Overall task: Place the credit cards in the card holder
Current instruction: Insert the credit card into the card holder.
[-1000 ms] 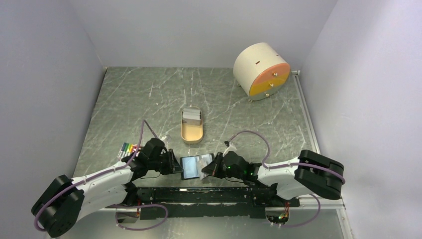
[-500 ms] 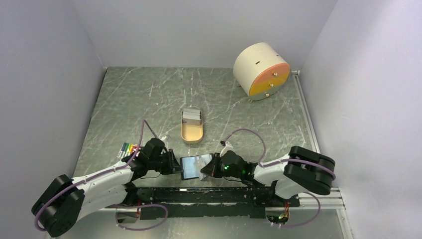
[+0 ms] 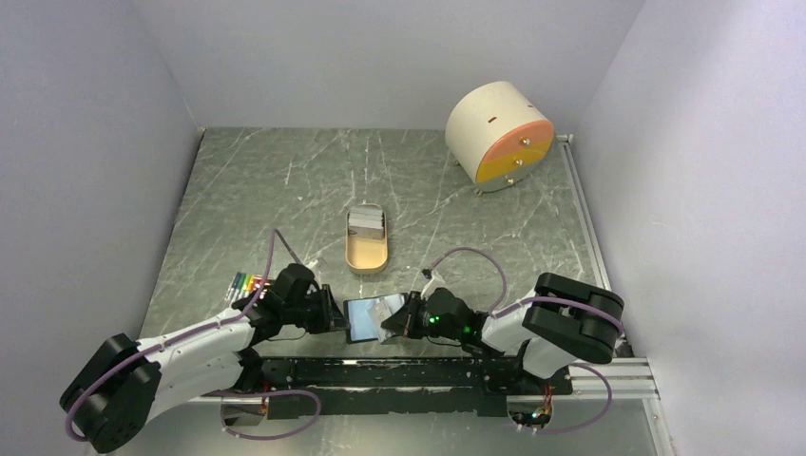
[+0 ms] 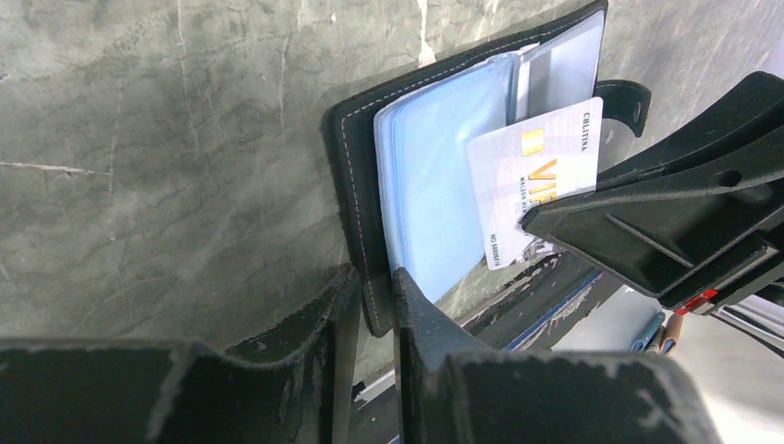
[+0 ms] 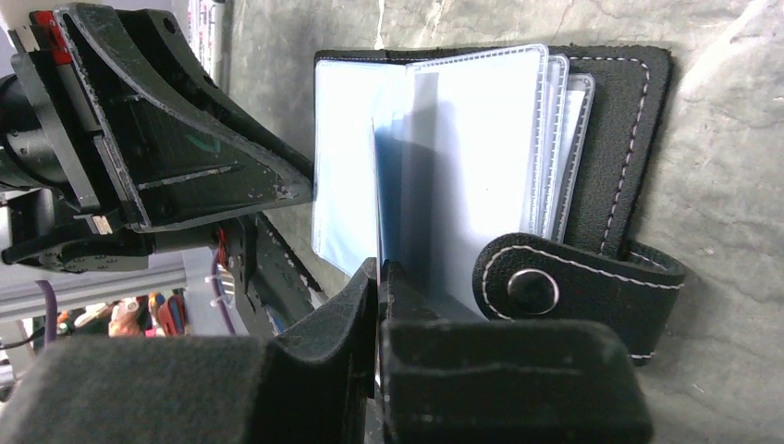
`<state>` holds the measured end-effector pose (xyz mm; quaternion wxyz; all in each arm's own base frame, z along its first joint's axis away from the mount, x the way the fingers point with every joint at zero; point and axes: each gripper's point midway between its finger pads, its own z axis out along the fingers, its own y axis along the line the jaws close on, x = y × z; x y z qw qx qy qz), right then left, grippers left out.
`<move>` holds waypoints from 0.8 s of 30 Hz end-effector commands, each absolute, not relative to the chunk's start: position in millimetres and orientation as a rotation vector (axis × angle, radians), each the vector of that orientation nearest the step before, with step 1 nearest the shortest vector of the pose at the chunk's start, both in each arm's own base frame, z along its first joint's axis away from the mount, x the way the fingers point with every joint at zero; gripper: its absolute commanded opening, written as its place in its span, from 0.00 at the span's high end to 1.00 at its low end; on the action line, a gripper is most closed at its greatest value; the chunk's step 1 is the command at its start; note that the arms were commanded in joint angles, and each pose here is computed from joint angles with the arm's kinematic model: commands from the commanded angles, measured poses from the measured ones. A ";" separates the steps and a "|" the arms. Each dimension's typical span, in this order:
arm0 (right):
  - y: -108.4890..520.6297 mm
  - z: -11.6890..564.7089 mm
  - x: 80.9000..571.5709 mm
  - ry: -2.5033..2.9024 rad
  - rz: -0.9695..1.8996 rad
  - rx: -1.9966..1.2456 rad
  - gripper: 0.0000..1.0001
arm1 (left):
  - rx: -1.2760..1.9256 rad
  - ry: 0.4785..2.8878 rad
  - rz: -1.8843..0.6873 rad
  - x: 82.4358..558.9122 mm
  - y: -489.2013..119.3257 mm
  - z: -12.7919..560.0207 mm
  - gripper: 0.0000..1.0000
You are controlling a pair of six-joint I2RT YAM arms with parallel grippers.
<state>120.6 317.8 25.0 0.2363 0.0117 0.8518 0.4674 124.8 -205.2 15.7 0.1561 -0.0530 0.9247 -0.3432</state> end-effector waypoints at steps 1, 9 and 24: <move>311.3 18.6 125.0 2.336 1.256 0.079 0.96 | -0.161 2.669 -0.967 120.2 -200.7 8.9 0.75; 314.9 18.3 129.3 2.317 1.301 0.123 0.96 | -0.157 2.669 -0.974 119.7 -201.5 9.7 0.75; 313.2 10.3 134.7 2.315 1.306 0.201 0.97 | -0.175 2.686 -0.974 115.7 -199.6 5.2 0.76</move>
